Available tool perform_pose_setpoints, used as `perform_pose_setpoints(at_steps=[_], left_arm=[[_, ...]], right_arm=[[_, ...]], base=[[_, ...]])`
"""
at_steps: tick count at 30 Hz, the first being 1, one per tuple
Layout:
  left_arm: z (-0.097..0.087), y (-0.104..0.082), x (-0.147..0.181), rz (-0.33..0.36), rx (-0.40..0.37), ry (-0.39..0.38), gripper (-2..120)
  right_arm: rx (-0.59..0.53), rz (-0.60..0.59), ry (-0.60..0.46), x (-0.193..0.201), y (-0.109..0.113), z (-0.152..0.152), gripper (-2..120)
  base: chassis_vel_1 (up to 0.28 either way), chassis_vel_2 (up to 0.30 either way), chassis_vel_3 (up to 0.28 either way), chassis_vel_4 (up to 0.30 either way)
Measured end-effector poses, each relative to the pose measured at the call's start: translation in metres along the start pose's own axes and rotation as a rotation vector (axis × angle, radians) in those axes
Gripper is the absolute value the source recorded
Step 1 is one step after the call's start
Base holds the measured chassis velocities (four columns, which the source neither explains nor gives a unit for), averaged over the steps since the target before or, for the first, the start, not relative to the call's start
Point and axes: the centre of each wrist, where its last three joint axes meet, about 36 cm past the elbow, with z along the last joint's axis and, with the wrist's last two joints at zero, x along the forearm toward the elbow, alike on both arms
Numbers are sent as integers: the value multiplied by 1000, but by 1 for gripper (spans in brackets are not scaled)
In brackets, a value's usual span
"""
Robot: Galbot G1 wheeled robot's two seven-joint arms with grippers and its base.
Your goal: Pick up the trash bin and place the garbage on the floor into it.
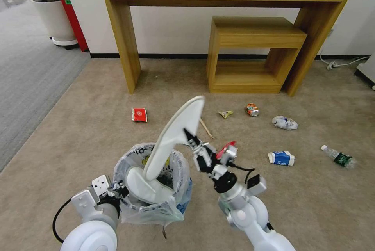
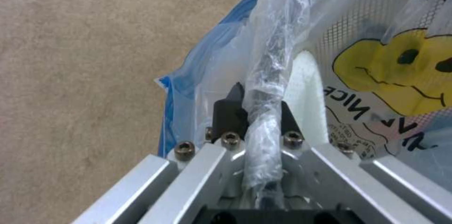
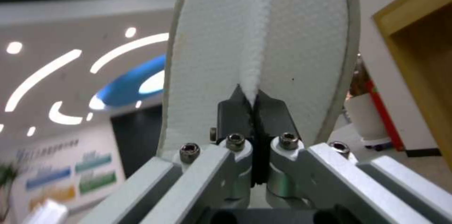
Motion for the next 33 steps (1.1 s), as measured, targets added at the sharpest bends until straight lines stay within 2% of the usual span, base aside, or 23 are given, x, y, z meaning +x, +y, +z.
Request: perform_pose_setpoints(at_steps=[1,8,12,17,21,24,28,29,31,33], left_arm=[[0,0,0,0,0,0,0],[-1,1,2,1,2,1,0],[-1,1,2,1,3,2,0],[0,1,-2,-2,2,5,0],[1,1,-4,-4,1,9,0],[1,1,-4,-4,1,10,0],[-1,2,-5,-10,0,4,0],[-1,2,-5,-10,0,4,0],[-1,3,-5,-13,0,1,0],[-2,4,-5,-14,1,-3,0]], right_arm=[[0,0,0,0,0,0,0],[134,-94,113,-14,-39,-10,0],[160,-132,155,-11,-46,-13,0],[235,-232,273,3,-59,-23,0],[261,-250,308,12,-62,-30,0],[263,-240,303,15,-61,-33,6],[244,-200,278,22,-58,-34,27],[244,-200,278,22,-58,-34,27],[248,-197,282,25,-59,-35,37],[256,-192,292,28,-59,-37,41]], base=[[0,0,0,0],[0,0,0,0],[0,0,0,0],[0,0,0,0],[0,0,0,0],[0,0,0,0],[0,0,0,0],[0,0,0,0],[0,0,0,0],[0,0,0,0]])
